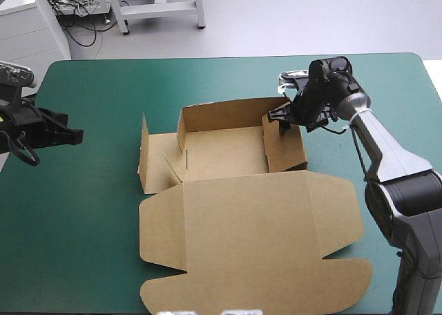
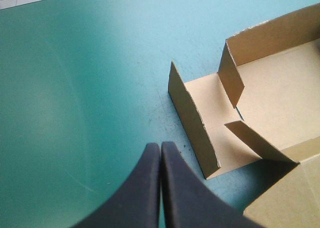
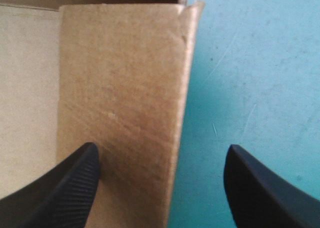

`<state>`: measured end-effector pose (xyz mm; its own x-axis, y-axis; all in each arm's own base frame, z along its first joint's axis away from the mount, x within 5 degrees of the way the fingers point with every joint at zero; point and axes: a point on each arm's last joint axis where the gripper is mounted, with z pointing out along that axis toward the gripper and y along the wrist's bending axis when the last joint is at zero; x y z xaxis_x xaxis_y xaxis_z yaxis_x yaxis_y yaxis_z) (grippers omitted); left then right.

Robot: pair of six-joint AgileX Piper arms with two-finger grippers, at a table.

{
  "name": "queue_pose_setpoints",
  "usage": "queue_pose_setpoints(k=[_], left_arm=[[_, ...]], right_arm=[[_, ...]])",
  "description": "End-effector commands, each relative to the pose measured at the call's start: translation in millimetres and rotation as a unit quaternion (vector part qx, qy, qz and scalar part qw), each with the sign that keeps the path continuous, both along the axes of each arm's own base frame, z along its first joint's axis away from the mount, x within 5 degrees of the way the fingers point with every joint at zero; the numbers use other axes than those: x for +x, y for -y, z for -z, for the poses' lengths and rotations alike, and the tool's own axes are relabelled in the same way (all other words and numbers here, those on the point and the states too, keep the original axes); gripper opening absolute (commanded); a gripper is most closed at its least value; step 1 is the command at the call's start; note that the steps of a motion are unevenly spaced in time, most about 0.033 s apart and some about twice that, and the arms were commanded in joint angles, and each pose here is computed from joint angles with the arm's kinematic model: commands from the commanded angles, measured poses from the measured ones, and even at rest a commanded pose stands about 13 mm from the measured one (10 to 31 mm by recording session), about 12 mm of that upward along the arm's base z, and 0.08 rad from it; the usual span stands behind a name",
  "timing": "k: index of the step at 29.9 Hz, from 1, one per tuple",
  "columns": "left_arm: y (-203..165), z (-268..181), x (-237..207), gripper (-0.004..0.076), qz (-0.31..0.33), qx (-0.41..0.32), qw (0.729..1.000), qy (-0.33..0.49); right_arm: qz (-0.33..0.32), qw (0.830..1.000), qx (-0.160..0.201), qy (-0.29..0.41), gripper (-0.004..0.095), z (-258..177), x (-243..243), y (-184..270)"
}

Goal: Fold the box

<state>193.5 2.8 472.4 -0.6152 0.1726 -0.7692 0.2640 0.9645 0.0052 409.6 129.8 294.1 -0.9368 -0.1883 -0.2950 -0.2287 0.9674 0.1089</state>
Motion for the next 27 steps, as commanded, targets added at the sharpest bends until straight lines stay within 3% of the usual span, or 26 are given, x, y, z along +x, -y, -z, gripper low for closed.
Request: queue_pose_setpoints(k=[1,7,13,21,27], left_arm=[[2.2,-16.4,-6.0,-0.0017,-0.005,-0.009,0.999,0.054],[2.2,-16.4,-6.0,-0.0017,-0.005,-0.009,0.999,0.054],[2.2,-16.4,-6.0,-0.0017,-0.005,-0.009,0.999,0.054],[2.1,-16.4,-6.0,-0.0017,-0.005,-0.008,0.999,0.053],[2.0,-16.2,-6.1,-0.0017,-0.005,-0.007,0.999,0.052]], right_arm=[[-0.002,0.999,0.011,0.035,0.0491,-30.0,-8.4,1.9],[-0.004,1.0,0.005,0.031,0.0185,-24.9,-5.9,1.9],[-0.004,1.0,0.005,0.025,-0.0008,-20.1,-3.8,1.1],[-0.004,0.999,0.001,0.036,-0.0023,-27.3,-5.6,2.9],[-0.015,0.996,0.015,0.081,-0.0023,-64.3,-20.7,15.4]])
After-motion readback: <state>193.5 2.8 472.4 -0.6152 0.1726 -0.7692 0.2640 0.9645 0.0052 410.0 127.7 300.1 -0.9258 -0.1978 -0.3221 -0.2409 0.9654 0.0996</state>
